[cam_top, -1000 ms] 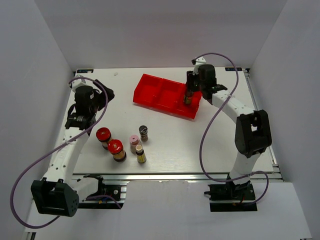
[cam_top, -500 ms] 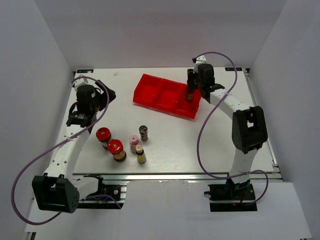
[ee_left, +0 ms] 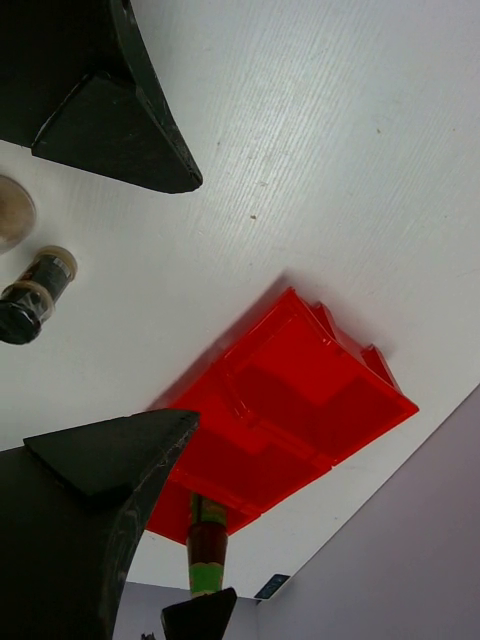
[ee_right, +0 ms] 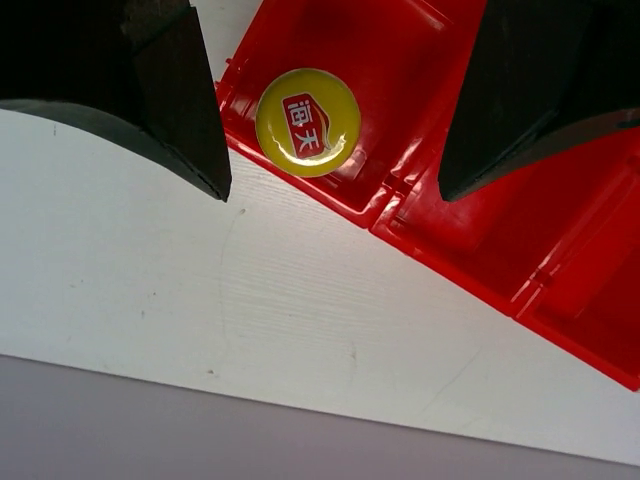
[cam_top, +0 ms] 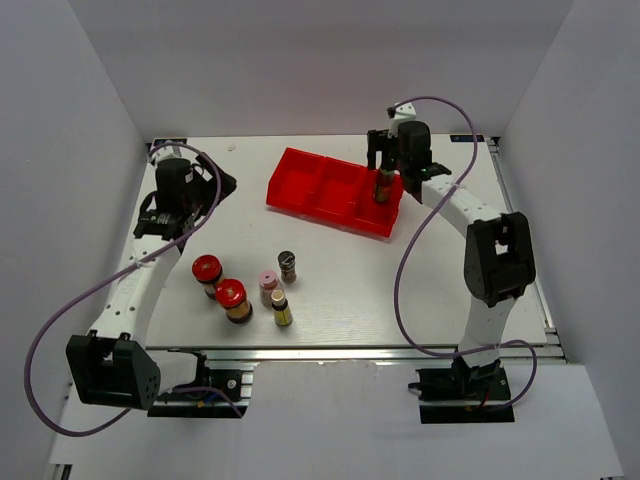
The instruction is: Organize the condiment bottles
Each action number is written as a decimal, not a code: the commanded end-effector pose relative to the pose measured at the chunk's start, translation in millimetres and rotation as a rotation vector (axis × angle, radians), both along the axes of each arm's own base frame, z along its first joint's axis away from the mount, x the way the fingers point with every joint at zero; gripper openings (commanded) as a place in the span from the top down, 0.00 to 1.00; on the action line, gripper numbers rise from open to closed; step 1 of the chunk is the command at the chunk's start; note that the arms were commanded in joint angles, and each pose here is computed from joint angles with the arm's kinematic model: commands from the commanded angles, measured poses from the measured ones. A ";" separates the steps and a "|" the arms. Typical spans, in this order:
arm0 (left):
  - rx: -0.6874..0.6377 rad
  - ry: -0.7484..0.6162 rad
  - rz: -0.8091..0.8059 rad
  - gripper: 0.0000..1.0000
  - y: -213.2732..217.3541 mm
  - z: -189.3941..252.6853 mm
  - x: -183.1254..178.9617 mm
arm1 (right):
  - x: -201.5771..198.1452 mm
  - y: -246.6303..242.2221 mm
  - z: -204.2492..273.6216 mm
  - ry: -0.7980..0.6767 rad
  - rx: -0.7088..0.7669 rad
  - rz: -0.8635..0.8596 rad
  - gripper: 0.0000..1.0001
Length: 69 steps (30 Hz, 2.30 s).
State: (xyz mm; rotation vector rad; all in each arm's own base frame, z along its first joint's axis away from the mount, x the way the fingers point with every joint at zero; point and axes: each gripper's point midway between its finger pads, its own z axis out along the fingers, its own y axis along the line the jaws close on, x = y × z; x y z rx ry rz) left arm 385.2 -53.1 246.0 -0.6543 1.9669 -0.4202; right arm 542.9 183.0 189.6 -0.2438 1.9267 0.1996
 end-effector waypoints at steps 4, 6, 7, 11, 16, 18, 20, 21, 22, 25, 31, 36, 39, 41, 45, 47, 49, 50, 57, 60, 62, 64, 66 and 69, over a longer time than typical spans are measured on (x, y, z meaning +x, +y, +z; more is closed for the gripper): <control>-0.025 0.097 -0.032 0.02 -8.2 -2.9 -4.3 | -7.5 -5.7 87.8 -0.182 0.044 0.007 0.11; -0.038 0.120 -0.046 0.02 -11.5 -7.2 -3.9 | -12.7 -4.6 96.5 -0.184 0.038 0.024 0.11; -0.041 0.143 -0.051 0.02 -13.0 -12.2 -6.7 | -20.4 -6.0 106.6 -0.187 0.039 0.035 0.11; -0.042 0.212 -0.046 0.02 -11.8 -24.8 -17.0 | -55.4 9.6 130.7 -0.198 0.077 0.166 0.11; -0.012 0.308 -0.045 0.02 -7.1 -37.1 -42.2 | -142.9 72.0 133.9 -0.177 0.046 0.542 0.11; -0.003 0.322 -0.041 0.02 -4.7 -41.1 -51.4 | -191.5 105.0 106.4 -0.140 0.004 0.729 0.11; 0.000 0.296 -0.039 0.02 -2.9 -34.3 -59.2 | -245.2 131.7 102.7 -0.155 0.006 0.889 0.11; 0.002 0.292 -0.038 0.02 -2.0 -33.6 -62.2 | -264.2 138.1 96.2 -0.160 -0.002 0.957 0.11; 0.007 0.290 -0.034 0.02 -0.3 -34.9 -65.1 | -287.3 140.9 81.2 -0.134 0.003 1.019 0.11; 0.018 0.277 -0.033 0.02 1.8 -31.2 -72.3 | -342.1 157.1 54.0 -0.063 0.005 1.182 0.11; 0.027 0.279 -0.042 0.02 3.0 -33.7 -80.5 | -402.5 190.9 16.9 0.044 -0.007 1.336 0.11; 0.030 0.286 -0.047 0.02 2.8 -39.4 -81.9 | -409.5 213.6 -12.9 0.104 -0.026 1.306 0.11; 0.033 0.286 -0.047 0.02 2.8 -39.9 -81.1 | -410.4 231.7 -20.8 0.103 -0.026 1.293 0.11; 0.033 0.283 -0.047 0.02 3.1 -39.4 -81.3 | -399.3 238.5 -22.8 0.075 -0.050 1.234 0.11; 0.041 0.280 -0.047 0.02 4.1 -39.7 -80.9 | -387.0 248.6 -29.2 0.065 -0.033 1.167 0.11; 0.046 0.282 -0.041 0.02 5.2 -39.5 -80.6 | -382.7 251.8 -29.3 0.063 -0.018 1.133 0.11; 0.051 0.287 -0.040 0.02 5.9 -41.3 -80.9 | -382.5 256.7 -29.1 0.059 0.013 1.120 0.11; 0.052 0.285 -0.039 0.02 6.1 -40.9 -80.2 | -384.6 258.7 -29.1 0.054 0.020 1.120 0.11; 0.060 0.289 -0.041 0.02 6.8 -42.2 -79.4 | -383.3 260.2 -41.6 0.073 0.015 1.090 0.23; 0.061 0.291 -0.039 0.02 7.5 -42.6 -79.2 | -382.0 259.9 -48.5 0.089 0.000 1.078 0.27; 0.064 0.291 -0.038 0.02 7.7 -42.5 -79.6 | -381.7 258.0 -52.4 0.103 -0.013 1.072 0.28; 0.067 0.291 -0.033 0.02 8.9 -42.7 -79.0 | -381.7 256.9 -52.1 0.102 -0.014 1.069 0.28; 0.067 0.291 -0.035 0.02 8.4 -42.9 -78.6 | -382.9 255.6 -52.7 0.104 -0.014 1.072 0.31; 0.068 0.294 -0.034 0.02 8.8 -43.7 -78.0 | -384.0 256.0 -52.2 0.106 -0.014 1.076 0.40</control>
